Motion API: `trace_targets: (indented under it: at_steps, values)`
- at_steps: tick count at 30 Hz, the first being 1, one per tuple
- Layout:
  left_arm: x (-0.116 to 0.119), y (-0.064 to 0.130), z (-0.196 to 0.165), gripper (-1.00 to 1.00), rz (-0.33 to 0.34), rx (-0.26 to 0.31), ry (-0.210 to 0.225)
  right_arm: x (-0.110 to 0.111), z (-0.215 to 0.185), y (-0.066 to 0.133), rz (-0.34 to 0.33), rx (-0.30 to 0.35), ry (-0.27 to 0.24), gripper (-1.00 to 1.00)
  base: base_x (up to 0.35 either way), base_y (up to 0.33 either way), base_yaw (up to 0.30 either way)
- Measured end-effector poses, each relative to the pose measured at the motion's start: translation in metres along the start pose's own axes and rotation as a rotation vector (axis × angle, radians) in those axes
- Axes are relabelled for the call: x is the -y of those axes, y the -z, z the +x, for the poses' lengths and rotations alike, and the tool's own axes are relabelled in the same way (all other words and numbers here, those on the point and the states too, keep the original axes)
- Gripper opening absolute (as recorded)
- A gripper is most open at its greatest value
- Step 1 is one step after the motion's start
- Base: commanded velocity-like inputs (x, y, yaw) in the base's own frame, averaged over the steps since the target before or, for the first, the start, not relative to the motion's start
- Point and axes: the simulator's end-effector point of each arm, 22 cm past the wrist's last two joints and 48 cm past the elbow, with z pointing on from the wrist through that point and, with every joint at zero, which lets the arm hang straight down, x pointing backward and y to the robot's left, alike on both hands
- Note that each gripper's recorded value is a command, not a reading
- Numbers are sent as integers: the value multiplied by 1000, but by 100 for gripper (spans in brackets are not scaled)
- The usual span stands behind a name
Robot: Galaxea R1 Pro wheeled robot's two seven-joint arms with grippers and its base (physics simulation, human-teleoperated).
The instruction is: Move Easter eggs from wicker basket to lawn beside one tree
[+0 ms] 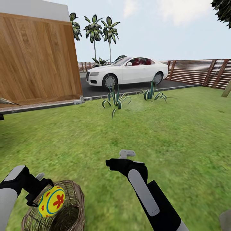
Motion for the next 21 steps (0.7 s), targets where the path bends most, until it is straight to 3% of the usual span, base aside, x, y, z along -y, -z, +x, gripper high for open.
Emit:
trace_targets:
  at_steps: [8,21]
  values:
    - [4,16,7,-100,-1,-24,-41,-5,-13,8,0,-2,1,100,0,0,0]
    - [11,40,10,-100,-4,-26,-48,-12,-32,21,1,-5,0,100,0,0,0]
